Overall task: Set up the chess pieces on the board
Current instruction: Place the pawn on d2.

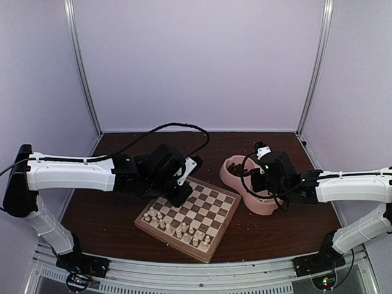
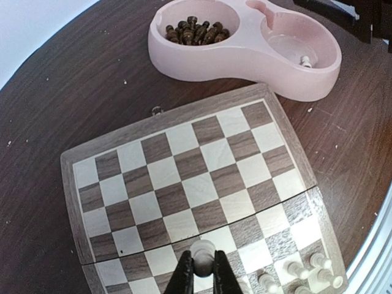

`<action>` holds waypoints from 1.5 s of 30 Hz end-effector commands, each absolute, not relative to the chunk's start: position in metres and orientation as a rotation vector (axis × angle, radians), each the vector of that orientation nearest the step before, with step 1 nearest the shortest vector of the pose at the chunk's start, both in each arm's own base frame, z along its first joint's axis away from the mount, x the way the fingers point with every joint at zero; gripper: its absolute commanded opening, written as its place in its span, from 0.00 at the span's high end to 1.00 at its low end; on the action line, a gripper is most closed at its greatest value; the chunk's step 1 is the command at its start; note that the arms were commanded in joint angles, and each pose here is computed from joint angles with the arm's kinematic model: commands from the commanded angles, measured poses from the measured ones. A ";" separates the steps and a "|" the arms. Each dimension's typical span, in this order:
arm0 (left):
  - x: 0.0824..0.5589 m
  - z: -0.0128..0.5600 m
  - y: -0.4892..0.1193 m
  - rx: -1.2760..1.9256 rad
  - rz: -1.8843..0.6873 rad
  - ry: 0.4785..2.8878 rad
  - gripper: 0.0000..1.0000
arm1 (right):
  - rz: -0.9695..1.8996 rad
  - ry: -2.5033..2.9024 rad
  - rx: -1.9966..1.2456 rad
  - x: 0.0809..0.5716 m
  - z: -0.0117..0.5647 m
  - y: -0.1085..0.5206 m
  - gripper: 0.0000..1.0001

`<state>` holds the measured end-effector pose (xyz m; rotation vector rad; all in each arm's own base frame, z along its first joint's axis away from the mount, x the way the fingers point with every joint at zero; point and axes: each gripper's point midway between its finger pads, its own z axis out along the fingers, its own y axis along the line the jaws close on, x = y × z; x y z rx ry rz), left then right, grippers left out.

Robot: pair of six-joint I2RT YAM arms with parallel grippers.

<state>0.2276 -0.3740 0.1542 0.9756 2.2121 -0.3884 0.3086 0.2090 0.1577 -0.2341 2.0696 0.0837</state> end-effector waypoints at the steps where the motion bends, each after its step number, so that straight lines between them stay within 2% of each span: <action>1: 0.223 0.148 -0.355 0.916 -0.386 2.227 0.92 | 0.089 2.056 -0.203 0.308 0.163 0.205 0.64; 14: 0.201 0.114 -0.315 0.904 -0.376 2.294 0.92 | 0.097 2.063 -0.212 0.309 0.161 0.208 0.64; 30: 0.185 0.090 -0.332 1.046 -0.470 2.329 0.92 | 0.096 2.070 -0.224 0.309 0.159 0.210 0.64; 45: 0.185 0.079 -0.336 1.074 -0.452 2.358 0.92 | 0.099 2.070 -0.227 0.309 0.160 0.210 0.64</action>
